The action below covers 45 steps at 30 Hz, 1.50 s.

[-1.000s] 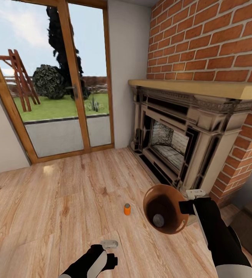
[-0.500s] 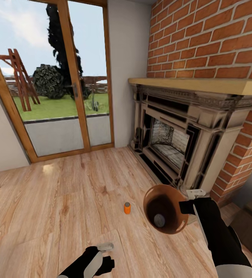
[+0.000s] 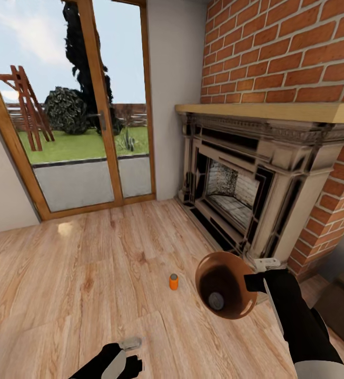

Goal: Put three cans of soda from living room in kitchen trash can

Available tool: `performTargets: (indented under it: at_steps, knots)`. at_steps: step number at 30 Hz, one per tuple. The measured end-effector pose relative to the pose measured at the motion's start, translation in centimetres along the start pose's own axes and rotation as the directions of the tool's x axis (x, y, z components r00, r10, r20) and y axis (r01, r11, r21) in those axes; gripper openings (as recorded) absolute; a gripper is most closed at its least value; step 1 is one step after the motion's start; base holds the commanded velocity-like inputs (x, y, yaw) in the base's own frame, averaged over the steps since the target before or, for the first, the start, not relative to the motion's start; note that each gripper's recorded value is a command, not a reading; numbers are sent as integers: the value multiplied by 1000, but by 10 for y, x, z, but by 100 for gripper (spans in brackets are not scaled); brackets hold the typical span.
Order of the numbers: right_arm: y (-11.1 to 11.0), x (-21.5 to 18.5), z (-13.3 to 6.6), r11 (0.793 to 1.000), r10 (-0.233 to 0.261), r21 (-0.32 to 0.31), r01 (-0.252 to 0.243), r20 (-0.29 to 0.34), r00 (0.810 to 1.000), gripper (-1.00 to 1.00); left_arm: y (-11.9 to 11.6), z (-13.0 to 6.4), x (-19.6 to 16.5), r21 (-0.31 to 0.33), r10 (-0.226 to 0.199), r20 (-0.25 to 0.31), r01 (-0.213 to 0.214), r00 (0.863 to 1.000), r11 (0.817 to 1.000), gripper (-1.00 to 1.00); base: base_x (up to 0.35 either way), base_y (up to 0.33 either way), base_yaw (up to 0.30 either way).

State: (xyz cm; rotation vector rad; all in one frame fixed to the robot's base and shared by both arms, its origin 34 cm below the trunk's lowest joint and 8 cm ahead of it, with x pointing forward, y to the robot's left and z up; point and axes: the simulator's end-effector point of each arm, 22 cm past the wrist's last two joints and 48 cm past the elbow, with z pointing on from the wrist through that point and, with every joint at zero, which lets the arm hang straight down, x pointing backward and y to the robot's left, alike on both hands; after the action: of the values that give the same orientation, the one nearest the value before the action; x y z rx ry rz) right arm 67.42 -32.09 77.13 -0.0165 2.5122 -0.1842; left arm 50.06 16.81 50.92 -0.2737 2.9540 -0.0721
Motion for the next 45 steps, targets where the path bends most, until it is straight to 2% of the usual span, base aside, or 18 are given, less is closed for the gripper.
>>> performTargets:
  at_steps: [10,13,18,23,26,45]
  knots:
    - [2,11,13,1000,-1,1,1,0,1000,-100,38,20,-5,-46,-13,20,14,1000,999,100,0,0,0]
    - [3,13,17,1000,0,1,0,4,1000,-100,44,25,-5,-51,-15,25,16,1000,999,100,0,0,0]
    - [2,12,19,1000,4,5,-4,24,1000,-100,46,34,-7,-53,-19,44,21,999,998,100,0,0,0]
    - [-4,-11,2,1000,8,21,-11,116,993,-100,47,43,-7,-53,-20,54,23,998,998,100,0,0,0]
    - [-2,-16,-1,1000,11,14,-14,144,990,-100,47,48,-6,-53,-21,57,24,998,998,100,0,0,0]
    - [3,9,24,1000,10,17,-13,147,989,-100,49,83,5,-52,-19,57,22,998,998,100,0,0,0]
